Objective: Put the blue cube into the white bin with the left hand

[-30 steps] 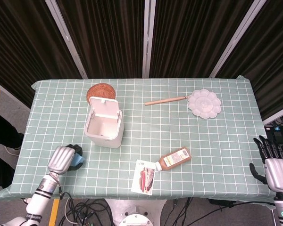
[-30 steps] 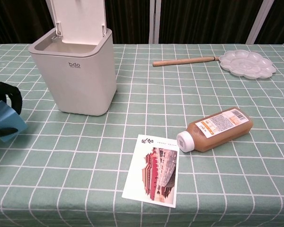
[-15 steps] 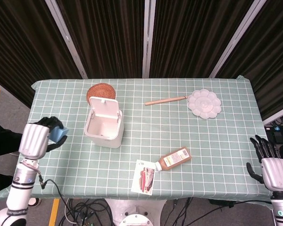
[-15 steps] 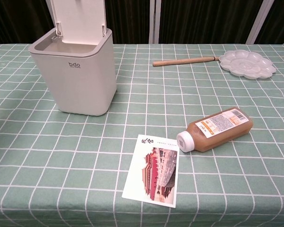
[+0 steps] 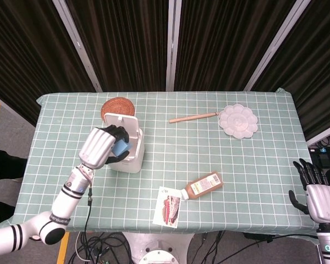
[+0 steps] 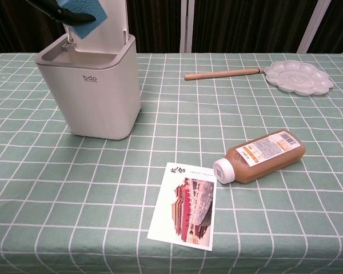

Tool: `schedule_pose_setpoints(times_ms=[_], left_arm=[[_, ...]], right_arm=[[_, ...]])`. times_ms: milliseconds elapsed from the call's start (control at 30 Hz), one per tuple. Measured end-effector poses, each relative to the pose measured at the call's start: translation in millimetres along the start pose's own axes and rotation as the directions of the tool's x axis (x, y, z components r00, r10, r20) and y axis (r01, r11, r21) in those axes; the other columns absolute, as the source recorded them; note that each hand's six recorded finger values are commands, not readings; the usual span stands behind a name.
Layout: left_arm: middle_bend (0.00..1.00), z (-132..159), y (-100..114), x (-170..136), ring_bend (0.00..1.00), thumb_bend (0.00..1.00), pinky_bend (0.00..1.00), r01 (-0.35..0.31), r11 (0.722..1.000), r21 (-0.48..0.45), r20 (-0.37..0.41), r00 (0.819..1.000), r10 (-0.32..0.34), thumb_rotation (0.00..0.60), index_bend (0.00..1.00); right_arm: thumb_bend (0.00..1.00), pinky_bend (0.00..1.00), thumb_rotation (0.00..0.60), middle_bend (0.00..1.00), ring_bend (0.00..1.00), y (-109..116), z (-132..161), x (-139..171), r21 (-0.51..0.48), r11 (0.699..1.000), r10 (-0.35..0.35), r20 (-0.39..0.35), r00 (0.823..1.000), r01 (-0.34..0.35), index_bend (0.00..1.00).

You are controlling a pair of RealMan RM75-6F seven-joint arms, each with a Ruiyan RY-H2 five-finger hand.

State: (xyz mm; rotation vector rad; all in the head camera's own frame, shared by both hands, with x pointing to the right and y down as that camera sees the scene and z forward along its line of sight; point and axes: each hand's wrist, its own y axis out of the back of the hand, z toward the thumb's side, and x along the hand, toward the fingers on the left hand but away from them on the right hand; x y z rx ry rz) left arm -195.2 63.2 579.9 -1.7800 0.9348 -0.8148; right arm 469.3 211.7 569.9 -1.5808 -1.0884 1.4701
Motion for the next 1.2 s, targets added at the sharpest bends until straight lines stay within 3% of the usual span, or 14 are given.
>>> schedule_pose_setpoints(times_ms=[67,200,533,733,800,867,933,1000,1200], left_arm=[[0.43,-2,-7,4,0.40,0.20,0.60,0.019,1.000,0.006,-0.001,1.000,-0.019,0.600,0.43],[0.37,-5,-11,5,0.32,0.13,0.53,0.033,0.999,-0.007,0.001,0.999,-0.033,0.600,0.38],[0.36,-16,4,-14,0.32,0.06,0.51,-0.006,1.000,0.030,-0.002,1.000,0.006,0.600,0.36],[0.36,-45,24,-62,0.36,0.06,0.52,-0.031,0.995,0.090,-0.117,0.992,0.042,0.600,0.36],[0.36,-60,28,-88,0.36,0.05,0.52,-0.028,0.993,0.118,-0.184,0.982,0.049,0.600,0.36],[0.33,-76,31,-118,0.30,0.04,0.44,-0.014,0.989,0.148,-0.259,0.965,0.052,0.600,0.32],[0.13,-89,31,-146,0.10,0.01,0.22,0.019,0.985,0.172,-0.323,0.945,0.039,0.600,0.14],[0.00,-101,29,-168,0.00,0.00,0.06,0.078,0.978,0.194,-0.383,0.924,0.002,0.600,0.01],[0.00,-130,10,-213,0.00,0.00,0.02,0.267,0.945,0.188,-0.498,0.855,-0.143,0.600,0.00]], right_arm=[[0.34,0.00,0.600,0.00,0.00,0,-1,0,0.001,1.000,0.000,0.000,1.000,0.000,0.00],[0.34,0.00,0.600,0.00,0.00,1,-4,1,0.000,1.000,0.000,0.009,1.000,0.000,0.00],[0.34,0.00,0.600,0.00,0.00,2,2,0,-0.002,1.000,-0.007,-0.009,1.000,0.007,0.00],[0.34,0.00,0.600,0.00,0.00,3,0,0,0.005,1.000,-0.004,-0.005,1.000,0.004,0.00],[0.34,0.00,0.600,0.00,0.00,4,1,1,0.005,1.000,-0.009,-0.009,1.000,0.009,0.00],[0.34,0.00,0.600,0.00,0.00,5,2,1,0.005,1.000,-0.013,-0.013,1.000,0.013,0.00],[0.34,0.00,0.600,0.00,0.00,6,4,1,0.003,1.000,-0.015,-0.016,1.000,0.015,0.00],[0.34,0.00,0.600,0.00,0.00,7,6,1,0.006,1.000,-0.017,-0.018,1.000,0.017,0.00],[0.34,0.00,0.600,0.00,0.00,2,13,2,0.015,1.000,0.000,-0.020,1.000,0.001,0.00]])
